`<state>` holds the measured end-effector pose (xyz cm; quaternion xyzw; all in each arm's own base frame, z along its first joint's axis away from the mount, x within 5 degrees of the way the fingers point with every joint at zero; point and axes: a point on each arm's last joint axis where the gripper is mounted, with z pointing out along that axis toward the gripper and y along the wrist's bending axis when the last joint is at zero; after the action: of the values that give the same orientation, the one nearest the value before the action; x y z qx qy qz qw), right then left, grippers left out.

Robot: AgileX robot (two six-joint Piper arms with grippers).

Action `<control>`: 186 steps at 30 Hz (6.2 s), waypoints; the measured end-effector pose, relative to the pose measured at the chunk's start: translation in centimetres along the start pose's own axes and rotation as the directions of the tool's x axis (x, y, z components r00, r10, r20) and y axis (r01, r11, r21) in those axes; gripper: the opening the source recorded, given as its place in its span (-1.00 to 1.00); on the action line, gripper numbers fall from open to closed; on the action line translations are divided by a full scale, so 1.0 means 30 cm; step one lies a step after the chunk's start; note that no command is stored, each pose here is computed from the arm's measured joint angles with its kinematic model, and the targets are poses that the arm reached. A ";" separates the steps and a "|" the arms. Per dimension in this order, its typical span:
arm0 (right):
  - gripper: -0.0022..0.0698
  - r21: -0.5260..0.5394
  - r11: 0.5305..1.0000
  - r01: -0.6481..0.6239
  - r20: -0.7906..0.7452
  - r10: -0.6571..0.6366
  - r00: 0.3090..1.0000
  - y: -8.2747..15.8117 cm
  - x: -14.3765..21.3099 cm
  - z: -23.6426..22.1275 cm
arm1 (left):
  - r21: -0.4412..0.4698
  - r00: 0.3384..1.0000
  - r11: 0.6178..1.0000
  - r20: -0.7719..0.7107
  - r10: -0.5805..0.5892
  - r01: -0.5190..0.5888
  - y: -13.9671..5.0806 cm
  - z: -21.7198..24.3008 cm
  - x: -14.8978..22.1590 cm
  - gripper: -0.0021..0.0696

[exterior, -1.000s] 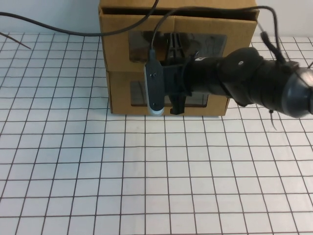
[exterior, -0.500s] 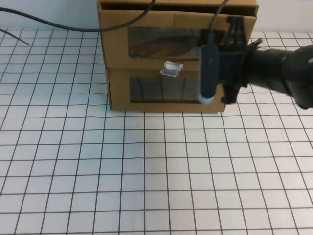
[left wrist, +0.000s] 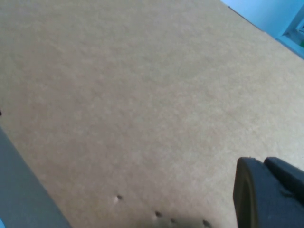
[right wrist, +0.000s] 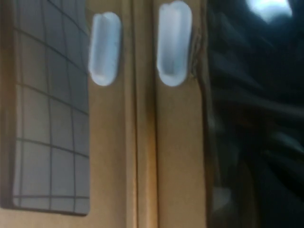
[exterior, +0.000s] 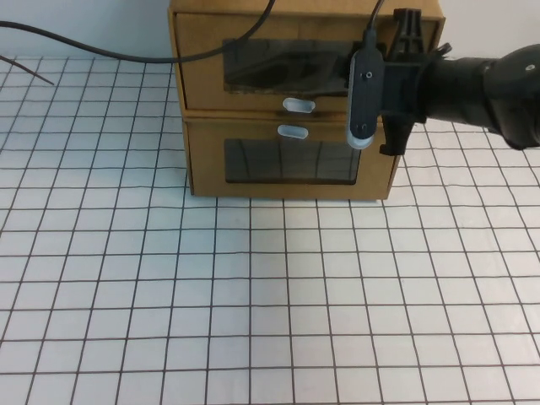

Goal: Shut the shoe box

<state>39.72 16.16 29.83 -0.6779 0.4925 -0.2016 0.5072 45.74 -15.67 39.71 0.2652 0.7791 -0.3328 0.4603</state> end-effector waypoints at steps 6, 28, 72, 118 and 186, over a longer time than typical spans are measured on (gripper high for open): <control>-0.99 -0.005 0.999 -0.032 0.096 0.033 0.995 -0.038 -0.055 -0.145 | 0.008 0.999 1.000 -0.014 0.030 -0.030 -0.005 -0.003 0.002 -0.95; -0.99 0.085 0.263 -0.961 0.440 0.855 0.273 -0.154 -0.116 -0.885 | -0.156 0.959 0.948 -0.103 0.265 -0.279 -0.367 -0.583 -0.154 -0.95; -0.98 -0.346 0.177 -0.921 0.068 0.984 0.164 0.734 -0.182 -0.952 | -0.587 0.963 0.803 0.144 0.229 -0.103 -0.476 -0.823 1.081 -0.96; -0.98 -0.533 0.261 -0.805 0.085 0.963 0.256 0.775 -0.244 -1.012 | -0.744 0.988 0.667 0.074 0.139 -0.038 -0.437 -0.854 1.316 -0.96; -0.98 0.352 -0.094 -0.931 0.190 0.981 -0.028 0.909 0.041 -0.969 | -0.744 0.988 0.668 0.078 0.136 -0.033 -0.437 -0.854 1.317 -0.96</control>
<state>5.17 0.86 17.13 0.0089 0.8074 0.0880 0.5833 5.24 -0.26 17.10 0.0703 0.8031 0.0169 0.5914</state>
